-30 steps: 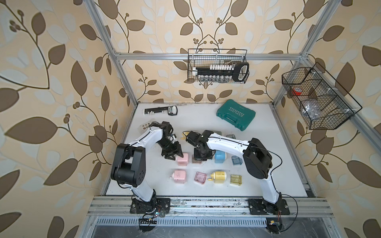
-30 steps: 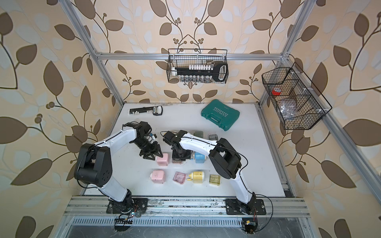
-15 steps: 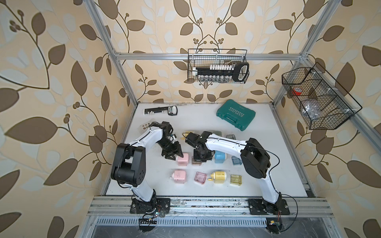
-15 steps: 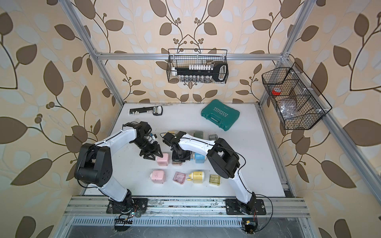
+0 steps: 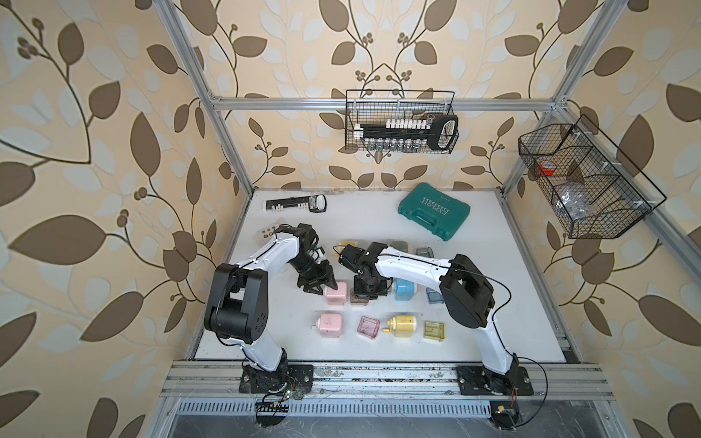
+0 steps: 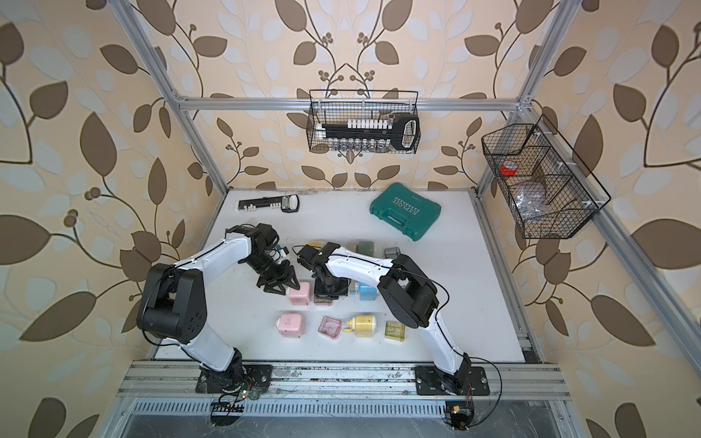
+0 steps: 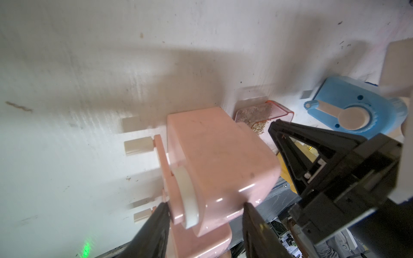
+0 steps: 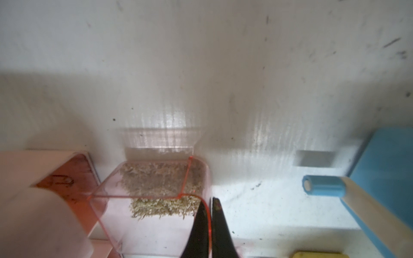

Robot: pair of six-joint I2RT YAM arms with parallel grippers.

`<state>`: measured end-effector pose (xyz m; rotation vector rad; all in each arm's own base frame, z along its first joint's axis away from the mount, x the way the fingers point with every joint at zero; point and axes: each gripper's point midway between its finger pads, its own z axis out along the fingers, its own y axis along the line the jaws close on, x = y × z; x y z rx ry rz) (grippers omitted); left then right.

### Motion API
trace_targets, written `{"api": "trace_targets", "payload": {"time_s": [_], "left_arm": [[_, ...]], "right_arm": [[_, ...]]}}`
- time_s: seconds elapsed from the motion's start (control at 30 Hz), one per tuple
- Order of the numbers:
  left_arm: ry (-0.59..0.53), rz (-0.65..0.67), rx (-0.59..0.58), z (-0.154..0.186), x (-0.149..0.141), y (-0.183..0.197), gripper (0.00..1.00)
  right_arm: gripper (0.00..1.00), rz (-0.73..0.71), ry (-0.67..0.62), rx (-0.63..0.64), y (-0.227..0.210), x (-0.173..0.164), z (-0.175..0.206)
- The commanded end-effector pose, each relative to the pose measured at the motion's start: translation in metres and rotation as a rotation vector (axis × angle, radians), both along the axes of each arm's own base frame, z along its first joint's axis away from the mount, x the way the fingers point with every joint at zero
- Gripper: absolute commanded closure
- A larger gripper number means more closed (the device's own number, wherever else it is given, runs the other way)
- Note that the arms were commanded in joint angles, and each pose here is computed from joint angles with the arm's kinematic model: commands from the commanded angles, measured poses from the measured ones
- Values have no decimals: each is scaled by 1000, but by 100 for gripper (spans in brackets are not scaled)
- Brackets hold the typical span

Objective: Put the tray back into the pencil sharpener
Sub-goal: Close the container of the pencil sharpener.

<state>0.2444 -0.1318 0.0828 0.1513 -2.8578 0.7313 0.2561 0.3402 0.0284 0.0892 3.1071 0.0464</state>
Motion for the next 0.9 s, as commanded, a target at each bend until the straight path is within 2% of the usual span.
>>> {"api": "trace_targets", "payload": {"time_s": [0.0, 0.87], "left_arm": [[27, -26, 42, -12, -5, 4, 47], [28, -28, 37, -13, -5, 4, 46]], "right_arm": [[100, -4, 13, -3, 6, -1, -3], [100, 0, 7, 21, 22, -1, 2]]}}
